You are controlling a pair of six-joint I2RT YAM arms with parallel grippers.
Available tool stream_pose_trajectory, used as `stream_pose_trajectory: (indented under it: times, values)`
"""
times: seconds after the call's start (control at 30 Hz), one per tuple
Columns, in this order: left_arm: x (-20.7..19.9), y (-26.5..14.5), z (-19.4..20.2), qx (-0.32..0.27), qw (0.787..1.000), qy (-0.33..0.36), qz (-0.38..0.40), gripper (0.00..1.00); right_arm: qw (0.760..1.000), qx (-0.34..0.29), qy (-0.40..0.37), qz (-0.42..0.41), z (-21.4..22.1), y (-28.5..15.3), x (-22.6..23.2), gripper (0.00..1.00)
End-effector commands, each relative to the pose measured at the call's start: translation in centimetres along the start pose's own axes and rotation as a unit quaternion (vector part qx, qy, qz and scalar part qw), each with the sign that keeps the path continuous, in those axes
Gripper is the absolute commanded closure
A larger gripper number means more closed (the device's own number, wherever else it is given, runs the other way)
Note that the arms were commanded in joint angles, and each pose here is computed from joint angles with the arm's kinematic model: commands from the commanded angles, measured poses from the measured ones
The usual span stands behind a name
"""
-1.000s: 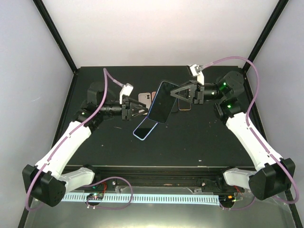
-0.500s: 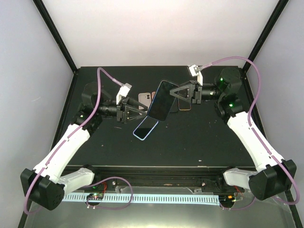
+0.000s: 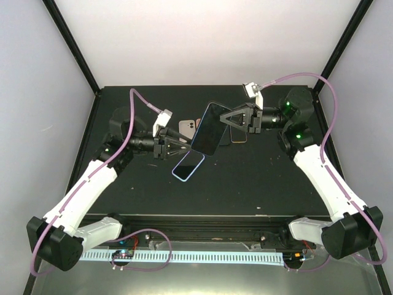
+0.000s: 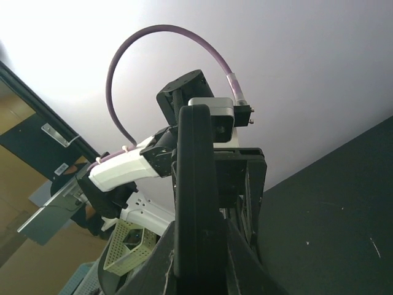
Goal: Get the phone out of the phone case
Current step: Remove the phone case from the phone.
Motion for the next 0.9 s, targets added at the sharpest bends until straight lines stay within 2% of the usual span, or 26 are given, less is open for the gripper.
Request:
stream_pose_trajectory:
  times: [0.0, 0.4, 0.87]
  values:
    - [0.7, 0.0, -0.1, -0.003, 1.000, 0.000, -0.017, 0.47, 0.999, -0.002, -0.035, -0.030, -0.3, -0.3, 2.1, 0.99]
    - [2.3, -0.1, 0.7, -0.009, 0.999, -0.032, -0.041, 0.51, 0.997, 0.005, -0.039, -0.071, 0.2, -0.5, 3.4, 0.99]
    - [4.8, -1.2, 1.3, -0.016, 0.991, -0.063, -0.118, 0.54, 0.994, 0.022, -0.048, -0.097, 0.8, -0.1, 4.7, 0.99]
Point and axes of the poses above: each gripper's point midway between its finger pads, its own y axis out along the fingers, its own x axis along the line the jaws close on, z = x × y, the point moved 10 cm from there along -y, back along the fingers, and after that the axes turned 10 degrees about y, right-handed, at the moved point
